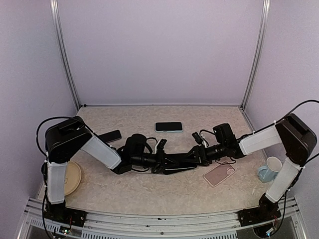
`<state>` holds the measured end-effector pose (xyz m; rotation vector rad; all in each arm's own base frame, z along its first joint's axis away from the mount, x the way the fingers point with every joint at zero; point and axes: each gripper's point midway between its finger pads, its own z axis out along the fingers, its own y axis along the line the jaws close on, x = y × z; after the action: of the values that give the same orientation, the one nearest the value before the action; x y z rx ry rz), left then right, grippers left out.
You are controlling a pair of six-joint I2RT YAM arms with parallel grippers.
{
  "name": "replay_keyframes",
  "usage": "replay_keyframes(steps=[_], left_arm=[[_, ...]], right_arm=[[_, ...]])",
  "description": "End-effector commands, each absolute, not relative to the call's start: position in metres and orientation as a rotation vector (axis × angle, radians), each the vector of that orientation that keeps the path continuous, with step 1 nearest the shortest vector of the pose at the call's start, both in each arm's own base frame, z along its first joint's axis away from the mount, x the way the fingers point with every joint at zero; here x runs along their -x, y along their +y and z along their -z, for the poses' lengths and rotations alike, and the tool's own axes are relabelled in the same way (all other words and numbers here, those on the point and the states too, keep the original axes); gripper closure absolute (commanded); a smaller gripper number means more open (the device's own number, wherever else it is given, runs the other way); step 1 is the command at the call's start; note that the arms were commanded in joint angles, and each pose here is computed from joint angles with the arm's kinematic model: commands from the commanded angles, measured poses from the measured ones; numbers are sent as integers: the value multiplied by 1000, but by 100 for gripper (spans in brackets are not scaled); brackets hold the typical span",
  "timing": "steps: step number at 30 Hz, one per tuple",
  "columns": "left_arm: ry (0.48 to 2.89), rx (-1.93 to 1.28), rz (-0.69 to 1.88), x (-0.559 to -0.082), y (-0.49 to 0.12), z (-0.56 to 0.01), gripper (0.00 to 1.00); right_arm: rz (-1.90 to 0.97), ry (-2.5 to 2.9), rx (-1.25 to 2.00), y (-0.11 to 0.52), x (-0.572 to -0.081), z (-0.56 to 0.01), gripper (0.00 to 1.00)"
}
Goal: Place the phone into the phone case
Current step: Install the phone on the phone case.
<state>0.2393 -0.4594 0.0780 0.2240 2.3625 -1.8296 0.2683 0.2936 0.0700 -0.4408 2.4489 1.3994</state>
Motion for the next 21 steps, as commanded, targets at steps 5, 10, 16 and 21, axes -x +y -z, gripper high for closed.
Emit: replay_keyframes(steps=[5,10,16,21], left_arm=[[2167,-368,1947,-232,-468,-129,100],[2166,-370,1955,-231,-468,-132,100],[2164,-377,1962,-229,-468,-134,100],[2163,-382,1968,-228,-467,-137,99]], right_arm=[[-1645,2243,586,304,-249,-111,22],[-1679,2187,619,305,-245,-121,26],[-1726,2124,661,305,-238,-133,32],[-1745,2096,682,306,-236,-139,34]])
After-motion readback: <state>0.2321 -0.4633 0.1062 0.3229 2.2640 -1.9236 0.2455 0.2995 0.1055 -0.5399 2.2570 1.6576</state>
